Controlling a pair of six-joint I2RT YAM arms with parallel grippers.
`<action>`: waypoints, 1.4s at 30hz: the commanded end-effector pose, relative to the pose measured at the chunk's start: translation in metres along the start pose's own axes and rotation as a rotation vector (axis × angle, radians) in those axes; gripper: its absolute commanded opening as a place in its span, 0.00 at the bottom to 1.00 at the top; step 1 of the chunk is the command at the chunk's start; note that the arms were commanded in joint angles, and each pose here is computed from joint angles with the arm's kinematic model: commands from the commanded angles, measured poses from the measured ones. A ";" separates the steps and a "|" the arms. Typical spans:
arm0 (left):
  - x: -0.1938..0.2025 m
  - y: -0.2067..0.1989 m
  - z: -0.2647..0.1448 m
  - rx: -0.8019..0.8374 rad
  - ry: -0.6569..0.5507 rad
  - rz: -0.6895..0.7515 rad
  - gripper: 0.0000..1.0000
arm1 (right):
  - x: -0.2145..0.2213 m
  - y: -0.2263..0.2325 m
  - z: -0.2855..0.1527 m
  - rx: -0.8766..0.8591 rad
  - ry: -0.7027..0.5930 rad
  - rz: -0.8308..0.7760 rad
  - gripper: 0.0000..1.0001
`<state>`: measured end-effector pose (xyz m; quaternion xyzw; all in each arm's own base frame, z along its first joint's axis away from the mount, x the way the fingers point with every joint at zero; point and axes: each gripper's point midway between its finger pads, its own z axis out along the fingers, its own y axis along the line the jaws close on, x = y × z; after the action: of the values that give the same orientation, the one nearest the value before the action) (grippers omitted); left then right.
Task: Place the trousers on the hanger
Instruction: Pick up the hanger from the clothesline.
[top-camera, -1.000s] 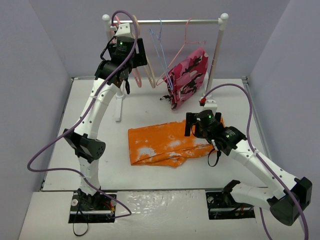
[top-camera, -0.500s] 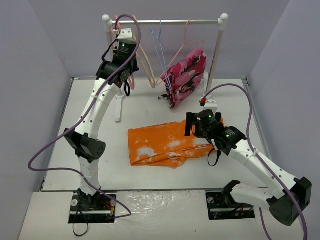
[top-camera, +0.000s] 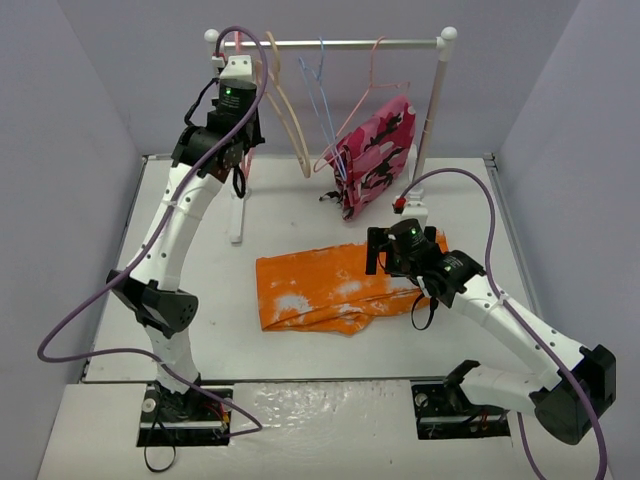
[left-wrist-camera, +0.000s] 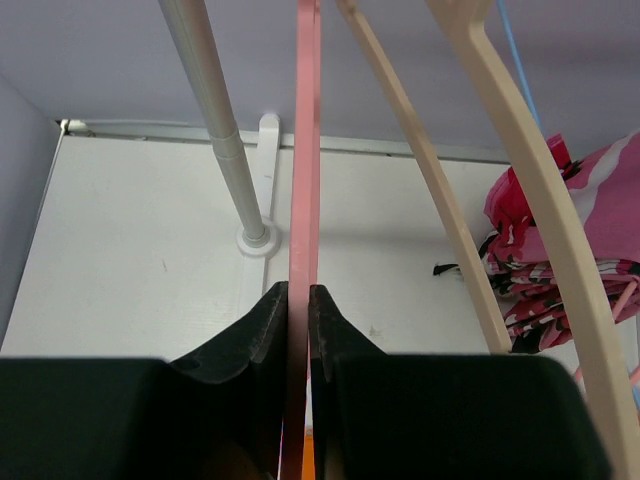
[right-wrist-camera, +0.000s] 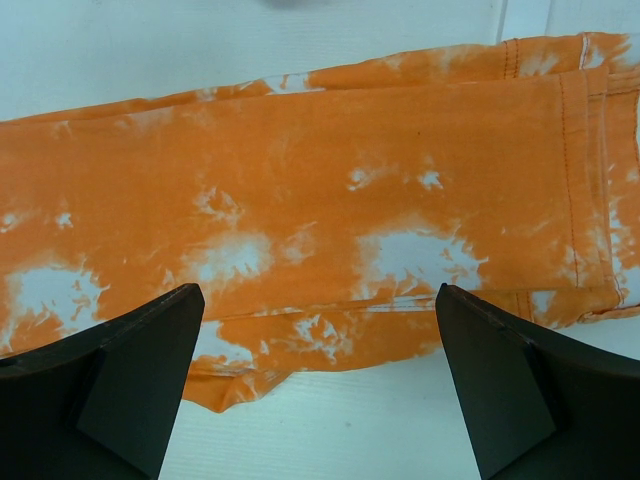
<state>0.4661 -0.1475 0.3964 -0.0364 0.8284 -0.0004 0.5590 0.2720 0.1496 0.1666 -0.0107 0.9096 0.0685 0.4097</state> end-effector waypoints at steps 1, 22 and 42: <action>-0.075 0.012 -0.062 0.069 -0.239 -0.065 0.00 | -0.013 0.007 0.004 -0.020 -0.040 0.015 0.99; -0.070 0.039 -0.114 0.088 -0.320 -0.042 0.00 | -0.005 0.019 0.011 -0.079 -0.010 0.001 0.99; 0.057 0.099 -0.165 0.059 -0.271 -0.068 0.00 | 0.028 0.132 0.025 -0.288 0.039 -0.224 0.83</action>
<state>0.3020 -0.0704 0.3980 -0.0180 0.7747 -0.0224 0.6317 0.2519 0.2407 0.1245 -0.1503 0.9139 0.1242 0.3560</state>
